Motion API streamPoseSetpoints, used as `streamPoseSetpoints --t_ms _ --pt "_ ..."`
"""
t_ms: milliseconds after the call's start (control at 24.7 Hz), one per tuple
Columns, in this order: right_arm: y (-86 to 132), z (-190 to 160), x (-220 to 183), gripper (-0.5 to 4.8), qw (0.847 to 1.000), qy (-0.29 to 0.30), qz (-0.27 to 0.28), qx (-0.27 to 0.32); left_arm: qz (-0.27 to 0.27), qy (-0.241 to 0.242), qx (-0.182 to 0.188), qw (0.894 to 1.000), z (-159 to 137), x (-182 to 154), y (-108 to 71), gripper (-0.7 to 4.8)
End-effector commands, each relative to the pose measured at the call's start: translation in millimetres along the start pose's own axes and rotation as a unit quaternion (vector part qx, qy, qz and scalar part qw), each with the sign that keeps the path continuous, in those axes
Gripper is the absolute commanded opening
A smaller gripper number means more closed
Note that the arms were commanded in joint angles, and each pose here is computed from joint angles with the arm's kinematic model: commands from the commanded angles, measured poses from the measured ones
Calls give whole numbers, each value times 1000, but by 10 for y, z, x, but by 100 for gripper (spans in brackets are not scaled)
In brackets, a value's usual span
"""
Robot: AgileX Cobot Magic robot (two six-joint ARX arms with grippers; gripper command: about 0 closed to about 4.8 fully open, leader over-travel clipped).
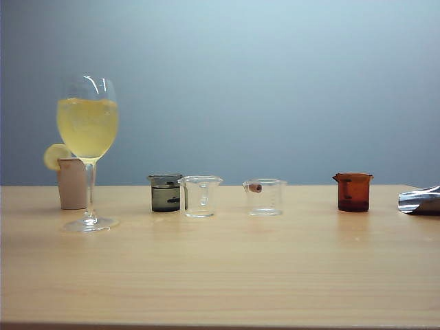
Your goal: Pick up the fourth measuring cup from the left, pour the grenadine inside into the goblet, and finally put the measuring cup back in its original place.
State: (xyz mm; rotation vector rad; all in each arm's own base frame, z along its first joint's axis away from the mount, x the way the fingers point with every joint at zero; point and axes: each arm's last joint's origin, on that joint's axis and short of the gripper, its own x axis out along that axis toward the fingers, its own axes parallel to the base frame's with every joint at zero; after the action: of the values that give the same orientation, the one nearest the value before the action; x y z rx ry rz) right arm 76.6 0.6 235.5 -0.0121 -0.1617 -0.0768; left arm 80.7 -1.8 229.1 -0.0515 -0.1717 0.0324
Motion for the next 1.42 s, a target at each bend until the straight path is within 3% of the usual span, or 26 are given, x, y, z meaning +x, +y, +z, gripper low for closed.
streamPoseSetpoints --t_ms 41,203,365,648,770,972,1418 --pt "-2 148 23 -2 1000 4 -2 1 -4 11 0 1000 221 -22 -9 -6" --pt "11 318 142 -2 1000 11 1 0 -38 13 -1 999 452 10 -41 -6" --pt "55 503 441 -2 1000 12 16 0 -93 61 -3 994 699 169 -114 -6" --pt "130 521 867 -1 998 25 49 -1 -110 104 -11 988 926 414 -224 -6" --pt "181 401 1074 -2 996 37 77 -1 -126 133 -22 983 996 530 -309 -6" --pt "292 129 1361 -2 993 69 99 -1 -137 143 -20 980 1012 616 -420 -6" --pt "493 -518 1742 -2 989 90 117 1 -130 135 -45 981 1030 625 -425 -6"
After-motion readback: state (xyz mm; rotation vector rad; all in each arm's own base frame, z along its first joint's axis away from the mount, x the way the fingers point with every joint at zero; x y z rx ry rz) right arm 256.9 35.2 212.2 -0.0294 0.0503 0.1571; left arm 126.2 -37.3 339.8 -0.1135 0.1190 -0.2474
